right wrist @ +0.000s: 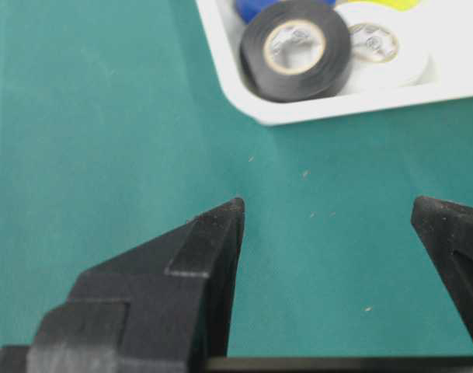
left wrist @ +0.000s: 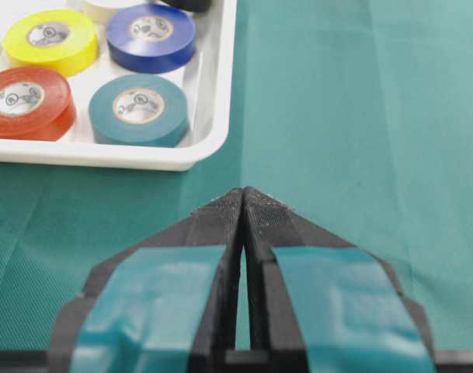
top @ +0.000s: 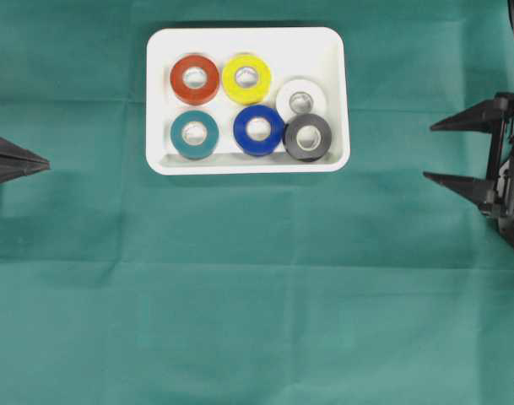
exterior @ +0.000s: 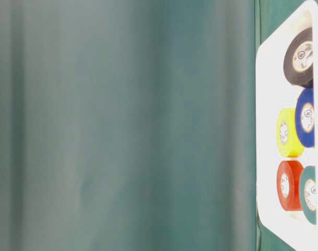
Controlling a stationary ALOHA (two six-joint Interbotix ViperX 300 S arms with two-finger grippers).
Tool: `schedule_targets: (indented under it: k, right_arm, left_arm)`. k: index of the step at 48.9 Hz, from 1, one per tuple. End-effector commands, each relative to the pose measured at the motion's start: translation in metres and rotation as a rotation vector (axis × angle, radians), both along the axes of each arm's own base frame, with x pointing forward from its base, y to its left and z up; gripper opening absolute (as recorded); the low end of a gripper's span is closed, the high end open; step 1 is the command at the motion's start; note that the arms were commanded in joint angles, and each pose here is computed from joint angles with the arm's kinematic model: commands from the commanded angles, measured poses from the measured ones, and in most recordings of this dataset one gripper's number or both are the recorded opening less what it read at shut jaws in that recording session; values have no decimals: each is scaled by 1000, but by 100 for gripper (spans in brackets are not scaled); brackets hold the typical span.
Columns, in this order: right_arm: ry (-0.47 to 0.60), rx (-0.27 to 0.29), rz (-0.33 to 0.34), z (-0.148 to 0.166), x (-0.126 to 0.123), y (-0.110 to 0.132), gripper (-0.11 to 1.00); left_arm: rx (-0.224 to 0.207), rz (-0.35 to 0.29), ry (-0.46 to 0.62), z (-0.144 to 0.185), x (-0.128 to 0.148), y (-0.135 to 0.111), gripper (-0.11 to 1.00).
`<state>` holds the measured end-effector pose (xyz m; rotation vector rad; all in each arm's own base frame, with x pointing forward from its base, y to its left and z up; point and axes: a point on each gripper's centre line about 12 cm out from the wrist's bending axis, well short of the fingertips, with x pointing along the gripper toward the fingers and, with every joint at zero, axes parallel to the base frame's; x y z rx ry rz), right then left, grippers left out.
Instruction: Put the tape into the white case with the right arm.
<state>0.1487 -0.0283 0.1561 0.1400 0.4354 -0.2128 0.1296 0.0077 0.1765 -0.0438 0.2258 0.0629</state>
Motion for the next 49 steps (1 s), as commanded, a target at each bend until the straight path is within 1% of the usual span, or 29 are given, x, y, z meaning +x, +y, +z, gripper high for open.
schedule_targets:
  k: [1, 4, 12, 17, 21, 33, 40, 49]
  right_arm:
    - [-28, 4, 40, 1, 3, 4, 71]
    - [-53, 6, 73, 0, 4, 8, 71]
    - [-101, -15, 149, -1, 2, 17, 71]
    - [-106, -45, 191, -2, 1, 21, 71]
    - [-106, -56, 215, -2, 0, 24, 71]
    - [-103, -60, 295, -2, 0, 36, 71]
    - [-100, -58, 333, -4, -1, 41, 71]
    - [-94, -66, 333, -4, -1, 41, 71]
  left_arm:
    - [2, 3, -15, 5, 1, 1, 1]
    - [2, 3, -14, 5, 1, 1, 1]
    - [2, 3, -15, 5, 1, 1, 1]
    - [1, 3, -15, 5, 1, 1, 1]
    - [1, 3, -14, 5, 1, 1, 1]
    - [1, 3, -14, 5, 1, 1, 1]
    - [2, 3, -15, 5, 1, 1, 1]
    - [1, 3, -15, 5, 1, 1, 1]
